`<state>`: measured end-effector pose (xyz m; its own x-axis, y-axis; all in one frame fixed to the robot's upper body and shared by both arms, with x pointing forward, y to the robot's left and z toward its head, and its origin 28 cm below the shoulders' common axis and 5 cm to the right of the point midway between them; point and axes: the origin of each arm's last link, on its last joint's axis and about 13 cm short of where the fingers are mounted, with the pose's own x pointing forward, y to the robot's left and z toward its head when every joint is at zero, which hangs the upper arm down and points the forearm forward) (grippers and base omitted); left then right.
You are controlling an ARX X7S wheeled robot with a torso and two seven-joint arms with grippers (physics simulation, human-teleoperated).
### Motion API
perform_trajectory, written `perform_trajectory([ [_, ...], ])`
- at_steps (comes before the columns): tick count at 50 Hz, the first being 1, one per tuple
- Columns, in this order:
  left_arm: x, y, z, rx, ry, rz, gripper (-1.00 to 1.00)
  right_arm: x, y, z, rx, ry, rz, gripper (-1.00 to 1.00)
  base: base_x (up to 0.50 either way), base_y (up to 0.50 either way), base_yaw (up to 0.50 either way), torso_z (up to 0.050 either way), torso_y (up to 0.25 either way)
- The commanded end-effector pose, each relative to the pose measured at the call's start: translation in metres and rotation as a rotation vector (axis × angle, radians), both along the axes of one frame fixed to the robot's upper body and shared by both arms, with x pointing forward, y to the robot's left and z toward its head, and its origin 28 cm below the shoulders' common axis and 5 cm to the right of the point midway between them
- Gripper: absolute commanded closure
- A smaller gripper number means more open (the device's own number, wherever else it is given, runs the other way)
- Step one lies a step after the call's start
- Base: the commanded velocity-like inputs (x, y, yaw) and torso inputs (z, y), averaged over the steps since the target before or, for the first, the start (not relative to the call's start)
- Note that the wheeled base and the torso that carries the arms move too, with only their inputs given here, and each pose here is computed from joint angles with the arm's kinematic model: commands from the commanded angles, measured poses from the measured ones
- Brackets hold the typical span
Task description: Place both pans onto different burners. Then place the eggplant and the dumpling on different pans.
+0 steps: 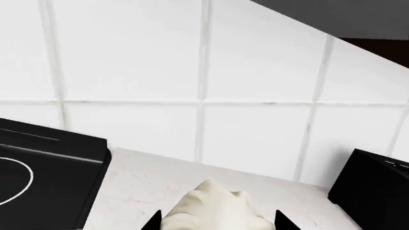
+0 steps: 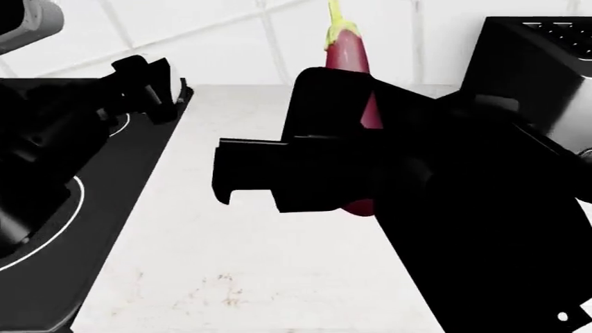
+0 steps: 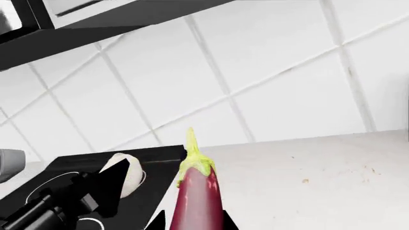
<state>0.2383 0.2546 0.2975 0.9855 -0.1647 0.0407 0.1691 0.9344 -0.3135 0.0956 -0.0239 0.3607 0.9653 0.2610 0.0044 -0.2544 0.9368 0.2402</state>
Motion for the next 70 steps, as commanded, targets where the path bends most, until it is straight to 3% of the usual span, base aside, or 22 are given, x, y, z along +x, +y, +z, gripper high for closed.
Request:
perform_trajectory([
  [1, -0.0062, 0.0077, -0.0011, -0.025, -0.002, 0.038, 1.00, -0.0020, 0.0061, 0.0049, -0.011, -0.013, 0.010, 1.00, 0.00, 0.50, 0.00, 0.000, 0.000],
  [70, -0.0041, 0.0087, 0.0010, -0.030, -0.013, 0.053, 1.00, -0.0021, 0.0087, -0.0017, -0.023, -0.003, 0.029, 1.00, 0.00, 0.50, 0.00, 0.000, 0.000],
])
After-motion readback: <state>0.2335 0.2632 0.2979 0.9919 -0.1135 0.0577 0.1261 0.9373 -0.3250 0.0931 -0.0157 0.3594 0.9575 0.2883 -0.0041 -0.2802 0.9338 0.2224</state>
